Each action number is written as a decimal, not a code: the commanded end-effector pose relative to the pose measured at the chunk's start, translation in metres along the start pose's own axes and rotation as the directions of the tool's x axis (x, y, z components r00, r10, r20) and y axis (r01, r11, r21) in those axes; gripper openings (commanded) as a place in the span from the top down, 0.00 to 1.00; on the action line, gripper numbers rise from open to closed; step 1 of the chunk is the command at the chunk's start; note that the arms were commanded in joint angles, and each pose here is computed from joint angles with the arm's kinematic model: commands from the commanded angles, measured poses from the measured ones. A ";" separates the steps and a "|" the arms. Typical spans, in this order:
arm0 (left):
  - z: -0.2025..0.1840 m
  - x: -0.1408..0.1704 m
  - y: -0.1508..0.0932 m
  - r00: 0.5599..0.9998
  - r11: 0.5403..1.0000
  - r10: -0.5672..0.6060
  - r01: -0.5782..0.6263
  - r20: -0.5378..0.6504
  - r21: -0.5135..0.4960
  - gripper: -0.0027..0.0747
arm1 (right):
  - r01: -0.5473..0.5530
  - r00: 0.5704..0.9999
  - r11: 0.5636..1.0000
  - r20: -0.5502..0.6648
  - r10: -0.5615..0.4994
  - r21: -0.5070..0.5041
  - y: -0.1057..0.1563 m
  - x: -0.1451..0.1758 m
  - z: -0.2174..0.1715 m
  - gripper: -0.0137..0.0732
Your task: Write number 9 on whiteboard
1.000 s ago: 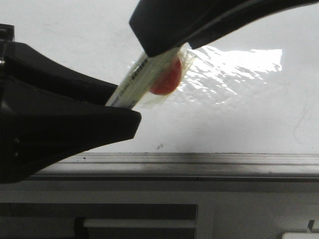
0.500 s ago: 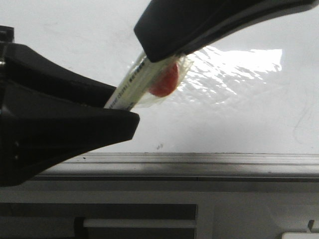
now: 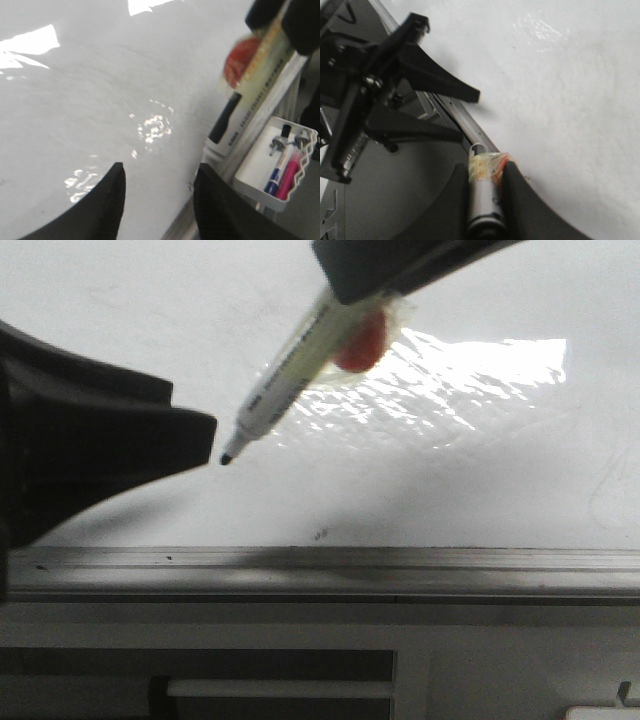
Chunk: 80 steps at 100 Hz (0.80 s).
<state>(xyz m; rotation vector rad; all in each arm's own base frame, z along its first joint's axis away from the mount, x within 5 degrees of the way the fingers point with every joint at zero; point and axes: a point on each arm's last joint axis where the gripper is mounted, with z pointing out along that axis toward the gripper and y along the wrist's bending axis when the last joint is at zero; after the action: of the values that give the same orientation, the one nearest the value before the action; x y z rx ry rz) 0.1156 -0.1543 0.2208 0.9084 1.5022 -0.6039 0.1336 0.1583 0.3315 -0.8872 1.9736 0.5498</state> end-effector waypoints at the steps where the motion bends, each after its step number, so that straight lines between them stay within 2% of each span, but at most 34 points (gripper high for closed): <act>1: -0.007 -0.019 0.005 0.990 0.999 0.020 -0.013 0.141 -0.053 0.58 | -0.032 0.990 0.999 0.137 0.027 0.035 -0.008 -0.021 -0.018 0.92; 7: -0.013 -0.017 0.008 0.990 0.996 0.024 -0.011 0.143 -0.085 0.58 | -0.053 0.985 0.996 0.170 0.040 0.069 -0.016 -0.027 -0.025 0.92; 18: -0.022 -0.012 0.012 0.988 0.989 -0.043 0.063 0.148 -0.135 0.58 | -0.091 0.976 0.987 0.209 0.062 0.132 -0.031 -0.036 -0.033 0.92; 45: -0.028 -0.013 0.012 0.980 0.988 -0.039 0.067 0.193 -0.142 0.58 | -0.154 0.976 0.960 0.190 0.110 0.235 -0.058 -0.052 -0.038 0.92; 68: -0.030 -0.019 0.012 0.965 0.988 -0.017 0.056 0.262 -0.142 0.58 | -0.175 0.983 0.958 0.089 0.159 0.226 -0.070 -0.064 0.004 0.92; 80: -0.030 -0.019 0.012 0.965 0.988 -0.017 0.056 0.262 -0.142 0.58 | -0.162 0.978 0.966 -0.100 0.184 0.200 -0.065 -0.055 0.018 0.92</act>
<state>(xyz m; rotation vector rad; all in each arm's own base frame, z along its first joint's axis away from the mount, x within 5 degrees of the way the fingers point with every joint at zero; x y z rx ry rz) 0.1067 -0.1265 0.2287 0.7240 1.4193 -0.5796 0.2098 0.1480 0.3626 -0.6024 2.1622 0.4477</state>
